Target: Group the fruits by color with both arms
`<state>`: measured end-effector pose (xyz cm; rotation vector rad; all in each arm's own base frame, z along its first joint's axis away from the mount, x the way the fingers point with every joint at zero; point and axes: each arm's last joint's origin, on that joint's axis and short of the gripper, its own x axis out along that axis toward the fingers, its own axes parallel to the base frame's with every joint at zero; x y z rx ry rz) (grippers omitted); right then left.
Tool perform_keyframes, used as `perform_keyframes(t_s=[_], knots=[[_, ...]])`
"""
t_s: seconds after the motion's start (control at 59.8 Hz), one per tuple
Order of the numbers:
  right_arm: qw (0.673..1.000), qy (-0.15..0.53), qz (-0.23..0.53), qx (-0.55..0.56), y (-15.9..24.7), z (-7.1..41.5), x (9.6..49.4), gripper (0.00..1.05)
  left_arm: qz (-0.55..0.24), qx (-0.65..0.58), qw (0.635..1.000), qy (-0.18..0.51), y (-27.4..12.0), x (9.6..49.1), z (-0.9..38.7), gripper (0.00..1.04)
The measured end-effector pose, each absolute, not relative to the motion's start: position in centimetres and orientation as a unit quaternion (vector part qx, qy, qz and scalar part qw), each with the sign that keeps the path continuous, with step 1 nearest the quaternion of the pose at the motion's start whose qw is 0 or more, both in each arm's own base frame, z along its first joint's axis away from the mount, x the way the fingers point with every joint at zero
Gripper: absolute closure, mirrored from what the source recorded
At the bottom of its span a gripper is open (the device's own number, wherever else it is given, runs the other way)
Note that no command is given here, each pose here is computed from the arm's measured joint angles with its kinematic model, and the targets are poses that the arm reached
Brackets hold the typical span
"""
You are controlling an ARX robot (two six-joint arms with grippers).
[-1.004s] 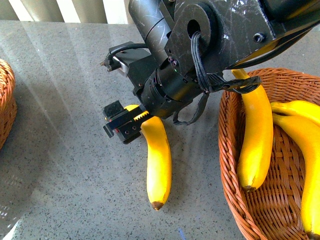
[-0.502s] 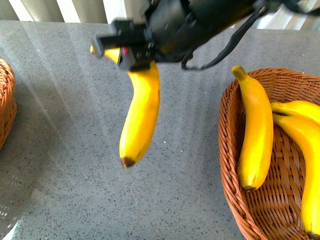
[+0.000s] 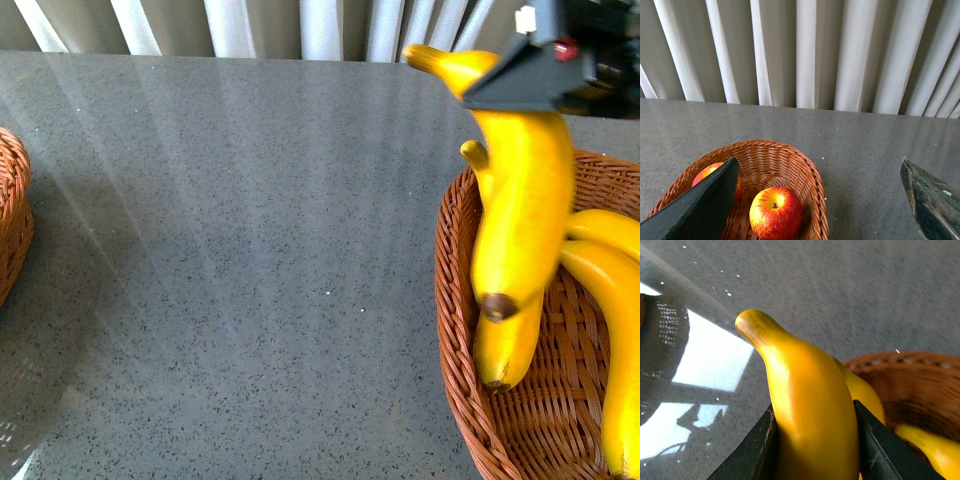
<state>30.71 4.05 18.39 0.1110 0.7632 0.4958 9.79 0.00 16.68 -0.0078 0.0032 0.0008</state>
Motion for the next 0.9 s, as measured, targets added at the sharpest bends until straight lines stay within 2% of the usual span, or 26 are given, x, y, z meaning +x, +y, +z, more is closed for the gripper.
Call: perform_keyframes(t_s=[0.184, 0.485, 0.602, 0.803, 0.903], knots=[[0.902, 0.375, 0.207, 0.052, 1.0, 17.0, 29.0, 0.71, 0.0, -0.004, 1.0, 0.002, 0.0, 9.8, 16.7, 0.09], [0.896, 0.399, 0.189, 0.036, 0.6, 13.9, 28.1, 0.71, 0.0, -0.004, 1.0, 0.002, 0.0, 9.8, 16.7, 0.09], [0.903, 0.386, 0.188, 0.028, 0.7, 13.9, 28.2, 0.55, 0.0, -0.004, 1.0, 0.002, 0.0, 9.8, 16.7, 0.09], [0.919, 0.342, 0.193, 0.021, 0.8, 15.6, 27.6, 0.09, 0.0, -0.004, 1.0, 0.002, 0.0, 9.8, 16.7, 0.09], [0.92, 0.34, 0.193, 0.022, 0.8, 15.7, 27.6, 0.09, 0.0, -0.004, 1.0, 0.002, 0.0, 9.8, 16.7, 0.09]])
